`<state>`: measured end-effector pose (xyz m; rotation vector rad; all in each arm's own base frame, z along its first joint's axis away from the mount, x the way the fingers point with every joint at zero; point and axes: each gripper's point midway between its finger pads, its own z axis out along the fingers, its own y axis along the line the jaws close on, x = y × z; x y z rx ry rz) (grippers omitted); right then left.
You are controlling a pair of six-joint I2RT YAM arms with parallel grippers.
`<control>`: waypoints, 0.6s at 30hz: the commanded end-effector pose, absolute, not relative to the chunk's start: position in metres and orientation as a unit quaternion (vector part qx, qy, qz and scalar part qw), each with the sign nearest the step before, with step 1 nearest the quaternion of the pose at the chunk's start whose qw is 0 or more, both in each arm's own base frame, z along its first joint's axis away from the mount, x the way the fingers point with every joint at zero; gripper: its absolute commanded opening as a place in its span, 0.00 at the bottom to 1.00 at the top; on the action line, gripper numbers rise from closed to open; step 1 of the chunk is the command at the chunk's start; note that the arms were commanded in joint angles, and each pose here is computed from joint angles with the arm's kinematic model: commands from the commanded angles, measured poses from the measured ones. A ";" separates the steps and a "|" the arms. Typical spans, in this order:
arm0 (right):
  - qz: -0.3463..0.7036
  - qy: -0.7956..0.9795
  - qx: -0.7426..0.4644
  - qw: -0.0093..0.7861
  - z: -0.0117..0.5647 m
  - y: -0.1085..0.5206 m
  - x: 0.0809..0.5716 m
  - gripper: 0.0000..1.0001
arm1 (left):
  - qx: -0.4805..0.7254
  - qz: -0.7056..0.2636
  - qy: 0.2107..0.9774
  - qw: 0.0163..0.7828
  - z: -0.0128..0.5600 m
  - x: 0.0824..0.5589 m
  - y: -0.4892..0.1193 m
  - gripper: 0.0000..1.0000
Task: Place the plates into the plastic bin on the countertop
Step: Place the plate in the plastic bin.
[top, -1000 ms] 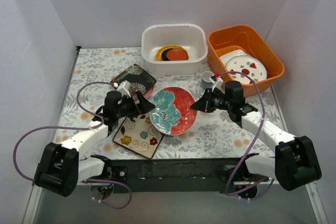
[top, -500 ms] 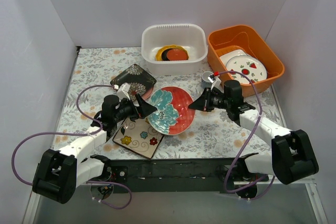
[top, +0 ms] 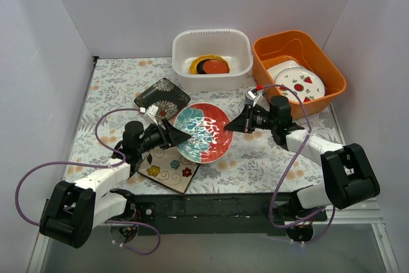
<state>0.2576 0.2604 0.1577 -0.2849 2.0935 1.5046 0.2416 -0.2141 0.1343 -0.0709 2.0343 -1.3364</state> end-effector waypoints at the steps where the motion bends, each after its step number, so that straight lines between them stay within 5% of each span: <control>1: 0.623 0.696 -0.179 0.310 0.222 0.276 0.255 0.01 | -0.011 -0.534 0.767 0.357 0.147 0.241 -0.218 0.44; 8: 0.626 0.694 -0.184 0.306 0.220 0.277 0.254 0.01 | -0.008 -0.539 0.766 0.350 0.148 0.239 -0.220 0.00; 13: 0.623 0.698 -0.182 0.302 0.214 0.276 0.251 0.07 | -0.007 -0.539 0.764 0.355 0.151 0.242 -0.221 0.00; 18: 0.586 0.719 -0.182 0.328 0.204 0.269 0.255 0.34 | 0.001 -0.543 0.758 0.362 0.159 0.245 -0.223 0.00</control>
